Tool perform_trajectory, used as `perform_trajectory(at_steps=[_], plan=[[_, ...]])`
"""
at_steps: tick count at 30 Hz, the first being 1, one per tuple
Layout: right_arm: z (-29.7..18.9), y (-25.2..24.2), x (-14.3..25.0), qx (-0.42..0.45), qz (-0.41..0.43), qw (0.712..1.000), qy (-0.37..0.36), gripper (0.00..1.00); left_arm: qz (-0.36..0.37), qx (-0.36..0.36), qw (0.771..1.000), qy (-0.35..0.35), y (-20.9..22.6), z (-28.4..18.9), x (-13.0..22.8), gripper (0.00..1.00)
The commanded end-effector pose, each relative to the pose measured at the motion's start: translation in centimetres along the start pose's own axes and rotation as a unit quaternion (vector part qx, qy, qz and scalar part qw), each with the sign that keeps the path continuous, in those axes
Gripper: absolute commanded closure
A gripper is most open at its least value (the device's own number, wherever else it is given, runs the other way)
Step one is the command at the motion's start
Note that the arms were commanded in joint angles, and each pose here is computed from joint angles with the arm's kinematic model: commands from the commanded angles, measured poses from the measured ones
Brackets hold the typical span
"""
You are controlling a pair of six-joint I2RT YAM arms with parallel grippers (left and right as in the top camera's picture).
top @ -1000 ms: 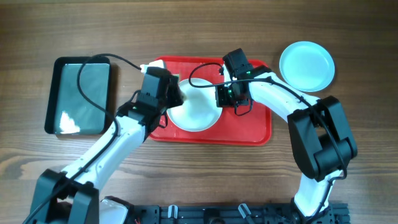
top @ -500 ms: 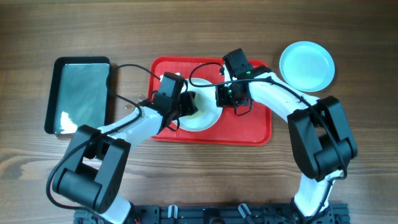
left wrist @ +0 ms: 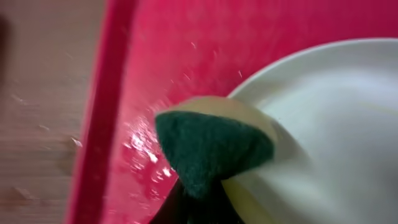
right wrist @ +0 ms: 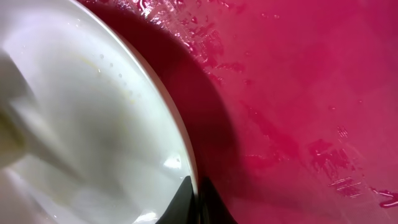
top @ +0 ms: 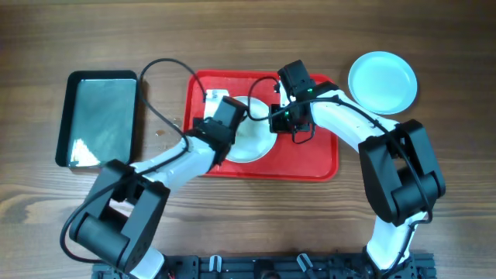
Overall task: Clean dirty plates on tray and stack at the side
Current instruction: 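Scrub the white plate with the sponge while the right gripper holds it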
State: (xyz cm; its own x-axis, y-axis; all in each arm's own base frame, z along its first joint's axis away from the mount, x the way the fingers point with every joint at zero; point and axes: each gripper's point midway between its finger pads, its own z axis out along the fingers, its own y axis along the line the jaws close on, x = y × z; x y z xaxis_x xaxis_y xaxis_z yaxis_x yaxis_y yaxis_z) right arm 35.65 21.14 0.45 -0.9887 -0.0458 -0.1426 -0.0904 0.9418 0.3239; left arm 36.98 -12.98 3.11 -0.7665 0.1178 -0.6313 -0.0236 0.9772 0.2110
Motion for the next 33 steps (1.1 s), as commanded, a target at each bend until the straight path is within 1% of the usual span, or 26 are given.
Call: perform_trajectory(at_steps=[1, 3, 4, 6, 8, 10, 11, 13, 15, 18, 23, 26, 29, 31, 32, 33], plan=[[0.5, -1.1, 0.2, 0.023, 0.003, 1.000, 0.003, 0.96, 0.048, -0.140, 0.983, -0.113, 2.3, -3.0, -4.9, 0.96], [0.5, -1.3, 0.2, 0.029, 0.003, 1.000, 0.003, 0.96, 0.037, -0.185, 0.970, -0.151, 2.9, -4.6, -6.1, 0.96], [0.5, -1.4, 0.3, 0.032, 0.004, 0.999, 0.003, 0.96, 0.034, -0.186, 0.969, -0.157, 2.7, -5.0, -6.3, 0.96], [0.5, -1.5, 0.3, 0.034, 0.001, 0.999, 0.005, 0.96, 0.028, -0.167, 0.973, -0.156, 2.2, -5.2, -6.3, 0.96], [0.5, -1.5, 0.3, 0.034, 0.001, 0.999, 0.005, 0.96, -0.001, -0.101, 0.986, -0.130, 0.8, -4.8, -5.4, 0.96], [0.5, -1.5, 0.3, 0.034, 0.001, 0.999, 0.005, 0.96, -0.055, 0.012, 0.996, -0.062, -2.0, -3.8, -3.1, 0.96], [0.5, -1.5, 0.3, 0.034, 0.001, 0.999, 0.005, 0.96, -0.083, 0.079, 0.993, -0.016, -3.9, -3.5, -1.9, 0.96], [0.5, -1.5, 0.3, 0.034, 0.001, 0.999, 0.005, 0.96, -0.127, 0.166, 0.977, 0.045, -6.1, -3.5, -0.6, 0.96], [0.5, -1.5, 0.3, 0.034, 0.001, 0.999, 0.004, 0.95, -0.174, 0.212, 0.959, 0.073, -7.1, -3.4, -0.6, 0.96], [0.5, -1.5, 0.3, 0.033, 0.001, 0.999, 0.004, 0.96, -0.192, 0.258, 0.944, 0.077, -8.4, -3.6, -1.3, 0.96], [0.5, -1.5, 0.4, 0.034, 0.001, 0.999, 0.006, 0.96, -0.188, 0.239, 0.949, 0.081, -8.2, -2.6, -0.6, 0.96], [0.5, -1.5, 0.4, 0.034, 0.001, 0.999, 0.006, 0.96, -0.158, 0.225, 0.957, 0.088, -8.0, -0.9, 0.5, 0.96], [0.5, -1.5, 0.4, 0.034, 0.001, 0.999, 0.007, 0.96, -0.129, 0.155, 0.977, 0.064, -5.0, 0.7, 0.4, 0.96], [0.5, -1.5, 0.5, 0.035, 0.001, 0.999, 0.008, 0.96, -0.100, 0.089, 0.990, 0.034, -2.1, 1.6, -0.3, 0.96], [0.5, -1.5, 0.5, 0.035, 0.002, 0.999, 0.008, 0.96, -0.087, 0.062, 0.994, 0.022, -1.1, 1.8, -0.6, 0.96], [0.5, -1.5, 0.5, 0.035, 0.001, 0.999, 0.008, 0.96, -0.067, 0.020, 0.998, 0.003, 0.5, 2.0, -1.2, 0.96]])
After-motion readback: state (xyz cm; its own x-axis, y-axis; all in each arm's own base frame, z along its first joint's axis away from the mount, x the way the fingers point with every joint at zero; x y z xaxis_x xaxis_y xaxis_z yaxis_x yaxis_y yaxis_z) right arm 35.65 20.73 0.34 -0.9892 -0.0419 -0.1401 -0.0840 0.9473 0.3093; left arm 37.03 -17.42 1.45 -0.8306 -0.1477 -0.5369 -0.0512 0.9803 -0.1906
